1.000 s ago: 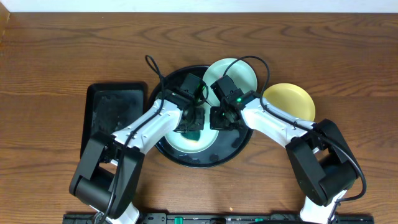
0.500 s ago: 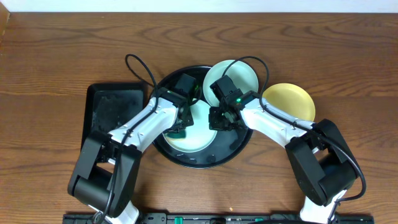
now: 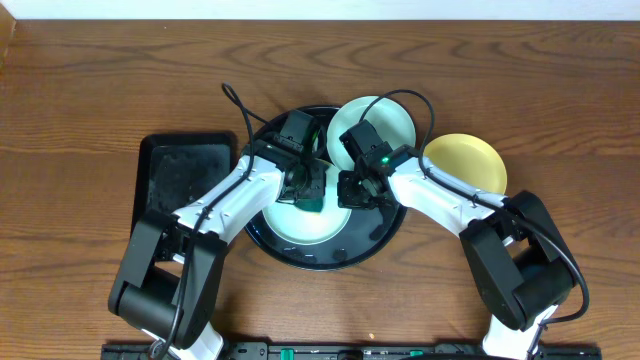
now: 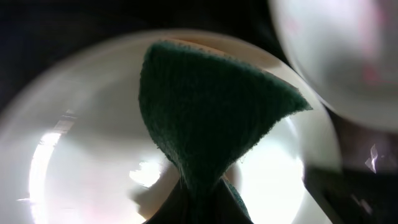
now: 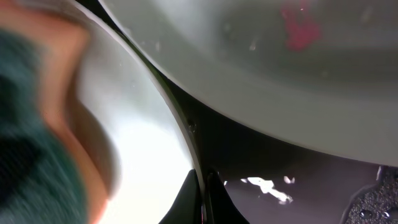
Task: Clean dirty plates on tray and stack at the side
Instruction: 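Scrub the lower pale green plate with the sponge in the left gripper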
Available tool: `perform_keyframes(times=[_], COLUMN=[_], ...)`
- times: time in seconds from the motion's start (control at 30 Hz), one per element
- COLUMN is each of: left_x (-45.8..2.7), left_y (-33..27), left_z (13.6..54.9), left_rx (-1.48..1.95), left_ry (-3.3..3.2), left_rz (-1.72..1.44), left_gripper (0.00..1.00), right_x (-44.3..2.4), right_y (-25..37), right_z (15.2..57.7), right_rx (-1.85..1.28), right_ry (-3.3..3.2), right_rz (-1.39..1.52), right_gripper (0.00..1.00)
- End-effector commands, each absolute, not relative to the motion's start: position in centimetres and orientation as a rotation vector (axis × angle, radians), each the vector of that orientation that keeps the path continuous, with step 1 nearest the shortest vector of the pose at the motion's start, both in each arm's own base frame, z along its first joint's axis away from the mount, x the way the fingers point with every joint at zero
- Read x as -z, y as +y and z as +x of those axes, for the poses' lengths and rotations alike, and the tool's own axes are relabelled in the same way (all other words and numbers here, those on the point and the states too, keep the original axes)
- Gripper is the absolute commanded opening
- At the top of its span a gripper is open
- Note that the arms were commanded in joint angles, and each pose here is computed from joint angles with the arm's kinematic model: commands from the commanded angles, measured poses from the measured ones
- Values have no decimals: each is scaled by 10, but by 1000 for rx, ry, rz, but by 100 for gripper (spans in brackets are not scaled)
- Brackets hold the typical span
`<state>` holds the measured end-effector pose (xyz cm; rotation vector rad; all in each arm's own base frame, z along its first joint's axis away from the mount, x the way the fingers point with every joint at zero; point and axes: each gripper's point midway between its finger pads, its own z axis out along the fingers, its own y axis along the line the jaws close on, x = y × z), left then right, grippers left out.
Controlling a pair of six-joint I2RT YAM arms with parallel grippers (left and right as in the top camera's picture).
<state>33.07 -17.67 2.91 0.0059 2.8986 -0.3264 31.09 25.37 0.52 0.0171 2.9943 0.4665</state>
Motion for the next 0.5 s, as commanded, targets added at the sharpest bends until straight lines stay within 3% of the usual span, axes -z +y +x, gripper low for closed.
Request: perform_keyframes(times=[0.0,0.27,0.47], left_x=[-30,-26,-19], left_y=[-137,-106,-156], left_z=[352,330,293], left_rx=[13,-216,191], left_ry=[2793,2834,3075], left_rz=[-235,-336,20], left_gripper=[7,7,8], right_x=[-2,-2,-2], right_y=[252,252,252], right_z=[315,315,315], right_rx=[-439,-440,-440], right_ry=[2991,2992,2991], right_rz=[18,18,18], right_gripper=[1,1,1])
